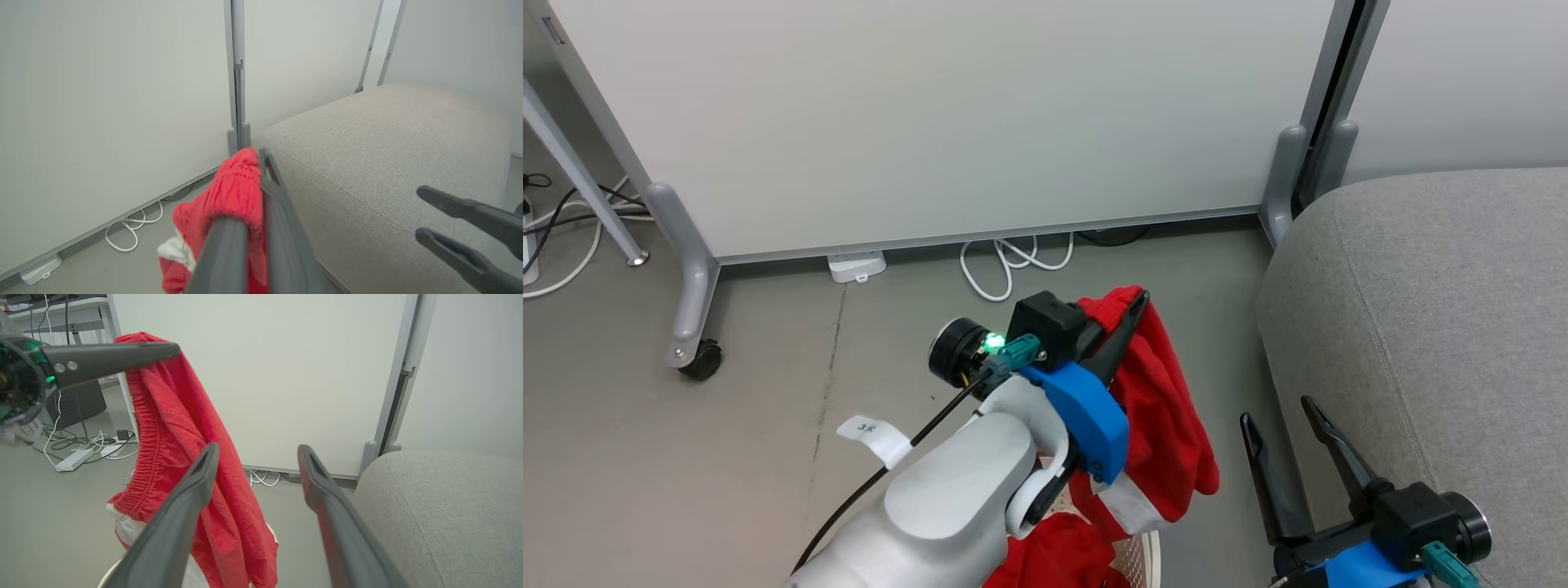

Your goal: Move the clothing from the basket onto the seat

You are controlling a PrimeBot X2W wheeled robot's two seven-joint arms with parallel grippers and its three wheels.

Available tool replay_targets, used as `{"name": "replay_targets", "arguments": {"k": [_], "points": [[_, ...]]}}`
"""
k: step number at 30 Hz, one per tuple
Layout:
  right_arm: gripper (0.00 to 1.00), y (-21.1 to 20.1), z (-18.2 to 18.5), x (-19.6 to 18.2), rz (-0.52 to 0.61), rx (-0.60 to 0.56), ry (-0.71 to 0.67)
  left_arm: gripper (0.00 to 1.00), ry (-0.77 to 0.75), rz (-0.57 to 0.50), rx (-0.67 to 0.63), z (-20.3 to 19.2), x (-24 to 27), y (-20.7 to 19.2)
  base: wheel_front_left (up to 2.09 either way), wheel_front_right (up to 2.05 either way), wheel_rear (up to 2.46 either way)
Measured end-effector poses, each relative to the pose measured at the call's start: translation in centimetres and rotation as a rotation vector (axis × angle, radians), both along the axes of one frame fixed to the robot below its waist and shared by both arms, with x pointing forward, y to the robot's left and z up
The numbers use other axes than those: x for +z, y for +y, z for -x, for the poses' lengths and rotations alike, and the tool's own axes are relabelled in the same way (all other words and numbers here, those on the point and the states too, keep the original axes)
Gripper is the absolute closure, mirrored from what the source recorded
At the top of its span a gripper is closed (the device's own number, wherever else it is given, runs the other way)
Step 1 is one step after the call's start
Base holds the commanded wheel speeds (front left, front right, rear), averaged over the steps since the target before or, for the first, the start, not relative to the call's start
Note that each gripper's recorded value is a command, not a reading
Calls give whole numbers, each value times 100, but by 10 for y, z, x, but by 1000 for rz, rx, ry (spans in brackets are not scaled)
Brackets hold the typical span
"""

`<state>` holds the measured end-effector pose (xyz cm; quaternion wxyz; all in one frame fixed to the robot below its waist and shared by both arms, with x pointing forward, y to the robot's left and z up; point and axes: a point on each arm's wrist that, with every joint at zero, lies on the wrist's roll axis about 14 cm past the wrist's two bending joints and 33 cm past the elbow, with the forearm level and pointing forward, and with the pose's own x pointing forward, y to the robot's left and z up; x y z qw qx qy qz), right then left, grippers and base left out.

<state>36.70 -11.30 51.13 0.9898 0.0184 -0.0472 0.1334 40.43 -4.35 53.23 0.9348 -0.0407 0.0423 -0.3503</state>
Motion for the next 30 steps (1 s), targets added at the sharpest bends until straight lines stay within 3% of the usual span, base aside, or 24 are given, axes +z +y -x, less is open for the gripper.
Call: {"name": "replay_targets", "arguments": {"k": [30], "points": [[0, 15, 5, -3, 11, 46, 25, 100, -29, -3, -64, 8, 35, -23, 0, 0, 0]]}}
